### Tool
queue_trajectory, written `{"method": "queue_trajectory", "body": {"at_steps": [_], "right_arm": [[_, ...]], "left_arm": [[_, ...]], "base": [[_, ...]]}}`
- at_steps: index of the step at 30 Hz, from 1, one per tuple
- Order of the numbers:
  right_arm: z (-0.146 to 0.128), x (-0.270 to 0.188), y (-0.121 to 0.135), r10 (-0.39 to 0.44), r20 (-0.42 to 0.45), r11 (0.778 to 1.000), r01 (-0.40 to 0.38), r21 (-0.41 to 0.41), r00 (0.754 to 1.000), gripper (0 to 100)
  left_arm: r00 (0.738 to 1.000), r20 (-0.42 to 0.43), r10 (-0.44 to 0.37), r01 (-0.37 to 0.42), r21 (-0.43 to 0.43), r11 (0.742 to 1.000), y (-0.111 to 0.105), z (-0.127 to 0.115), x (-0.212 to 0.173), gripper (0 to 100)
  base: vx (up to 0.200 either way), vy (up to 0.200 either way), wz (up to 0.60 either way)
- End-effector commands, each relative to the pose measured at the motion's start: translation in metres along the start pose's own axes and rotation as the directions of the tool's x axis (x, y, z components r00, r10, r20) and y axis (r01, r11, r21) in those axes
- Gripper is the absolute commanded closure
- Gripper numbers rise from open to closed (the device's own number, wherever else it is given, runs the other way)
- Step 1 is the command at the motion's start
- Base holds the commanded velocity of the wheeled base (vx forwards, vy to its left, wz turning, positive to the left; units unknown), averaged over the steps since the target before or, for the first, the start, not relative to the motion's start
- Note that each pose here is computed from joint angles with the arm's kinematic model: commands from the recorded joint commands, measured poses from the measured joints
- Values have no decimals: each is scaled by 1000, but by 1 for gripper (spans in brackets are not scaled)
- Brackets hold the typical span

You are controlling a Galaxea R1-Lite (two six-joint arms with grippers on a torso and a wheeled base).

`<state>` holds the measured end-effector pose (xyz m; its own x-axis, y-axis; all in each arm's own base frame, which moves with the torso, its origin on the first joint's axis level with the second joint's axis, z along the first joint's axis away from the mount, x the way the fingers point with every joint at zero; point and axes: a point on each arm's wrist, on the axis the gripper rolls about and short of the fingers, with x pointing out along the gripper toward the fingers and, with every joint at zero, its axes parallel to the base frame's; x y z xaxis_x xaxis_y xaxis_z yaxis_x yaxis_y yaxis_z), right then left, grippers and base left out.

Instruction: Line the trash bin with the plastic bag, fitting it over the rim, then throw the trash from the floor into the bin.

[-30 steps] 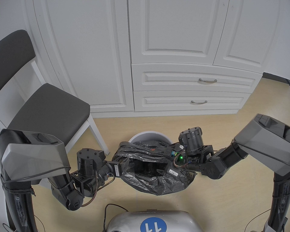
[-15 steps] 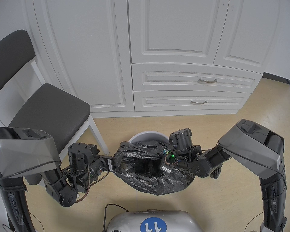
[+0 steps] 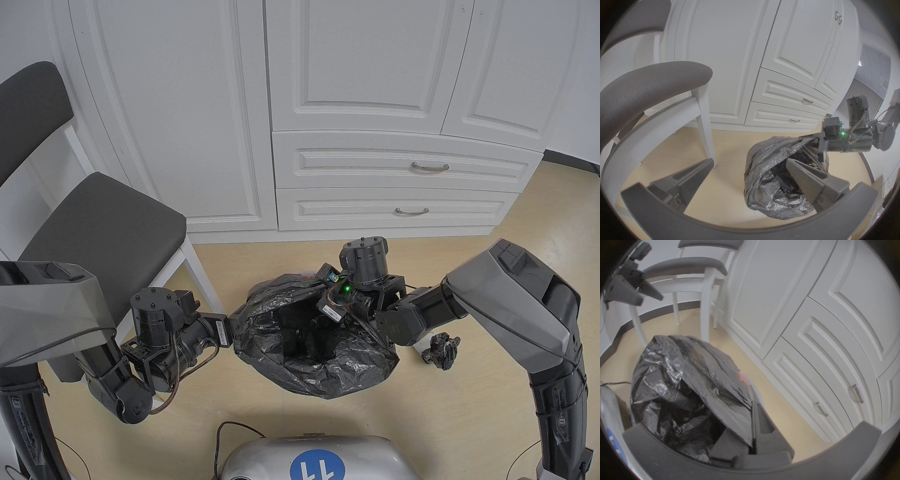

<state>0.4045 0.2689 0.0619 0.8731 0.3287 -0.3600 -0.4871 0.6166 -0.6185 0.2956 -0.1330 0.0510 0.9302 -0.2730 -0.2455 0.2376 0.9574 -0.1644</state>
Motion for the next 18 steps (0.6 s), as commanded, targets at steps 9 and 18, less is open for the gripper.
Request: {"method": "queue_trajectory", "body": {"at_steps": [9,18], "right_arm": [[-18,46,-15,-198,-75,975,204,85,977,100],[6,72,-10,-281,33,930,263,255,959,100]], "left_arm": [[1000,7,8,-8,-3,1000,3,2,0,0],[1000,8,15,-15,-5,1000,5,2,1,0]], "base": [[0,0,0],[0,0,0]]}}
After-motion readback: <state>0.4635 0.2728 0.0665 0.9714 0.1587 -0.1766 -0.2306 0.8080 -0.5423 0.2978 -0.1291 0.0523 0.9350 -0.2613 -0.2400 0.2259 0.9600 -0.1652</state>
